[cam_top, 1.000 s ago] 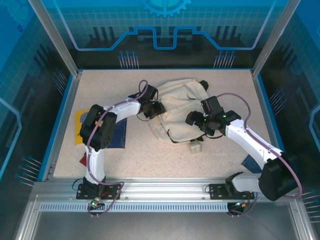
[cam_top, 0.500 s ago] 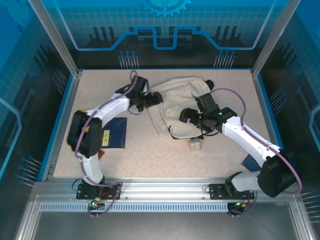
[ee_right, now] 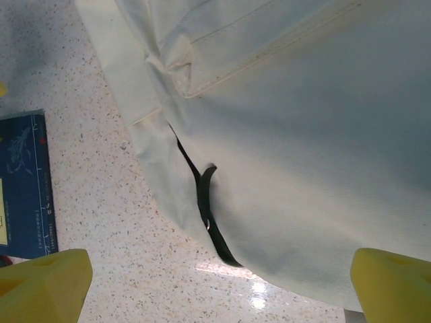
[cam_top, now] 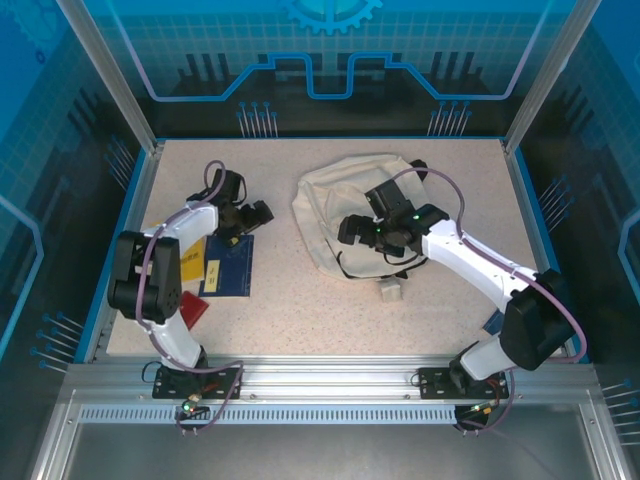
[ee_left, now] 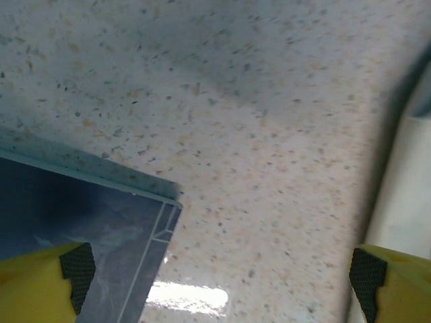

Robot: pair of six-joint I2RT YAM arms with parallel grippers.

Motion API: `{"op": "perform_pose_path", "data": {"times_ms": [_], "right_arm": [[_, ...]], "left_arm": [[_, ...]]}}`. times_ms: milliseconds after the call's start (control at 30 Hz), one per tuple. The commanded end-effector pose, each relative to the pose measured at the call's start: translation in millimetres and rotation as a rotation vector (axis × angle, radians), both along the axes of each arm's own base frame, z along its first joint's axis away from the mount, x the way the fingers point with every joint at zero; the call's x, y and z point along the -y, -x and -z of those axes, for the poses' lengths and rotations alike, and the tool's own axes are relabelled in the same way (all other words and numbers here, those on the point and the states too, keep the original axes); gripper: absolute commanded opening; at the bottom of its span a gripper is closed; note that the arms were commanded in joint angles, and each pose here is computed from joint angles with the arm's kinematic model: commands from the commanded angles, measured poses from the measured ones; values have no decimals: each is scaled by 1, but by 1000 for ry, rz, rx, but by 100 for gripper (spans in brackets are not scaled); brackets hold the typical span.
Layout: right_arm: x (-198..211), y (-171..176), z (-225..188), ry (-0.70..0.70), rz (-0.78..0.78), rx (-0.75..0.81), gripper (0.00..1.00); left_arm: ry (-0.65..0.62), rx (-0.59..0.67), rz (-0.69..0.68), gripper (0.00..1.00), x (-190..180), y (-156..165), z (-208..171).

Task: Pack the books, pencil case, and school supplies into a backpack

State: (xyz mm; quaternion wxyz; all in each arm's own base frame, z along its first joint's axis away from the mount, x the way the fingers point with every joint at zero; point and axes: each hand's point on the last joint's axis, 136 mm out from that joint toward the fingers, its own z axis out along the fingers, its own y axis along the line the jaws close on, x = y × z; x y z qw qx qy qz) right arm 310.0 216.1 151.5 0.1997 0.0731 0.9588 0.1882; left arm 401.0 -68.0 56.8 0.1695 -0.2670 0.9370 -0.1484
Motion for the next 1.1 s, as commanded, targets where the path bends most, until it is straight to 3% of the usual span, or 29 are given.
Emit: {"op": "perform_pose_path", "data": {"times_ms": [0, 167, 367, 633, 900, 1067], "right_arm": [[-10, 1, -3, 6, -33, -2, 100], [-11, 2, 1, 10, -33, -19, 100], [-5, 2, 2, 38, -13, -19, 100], [-2, -1, 0, 57, 3, -7, 100], [-2, -3, 0, 64, 2, -6, 100], [-13, -7, 0, 53, -37, -9, 98]], "left_arm": [[12, -21, -35, 99, 0, -13, 10], [58, -67, -50, 98, 11, -12, 27], [104, -111, 62, 97, 53, 15, 33], [161, -175, 252, 94, 122, 84, 24], [149, -287, 246, 92, 120, 174, 40], [120, -263, 252, 86, 108, 188, 20]]}}
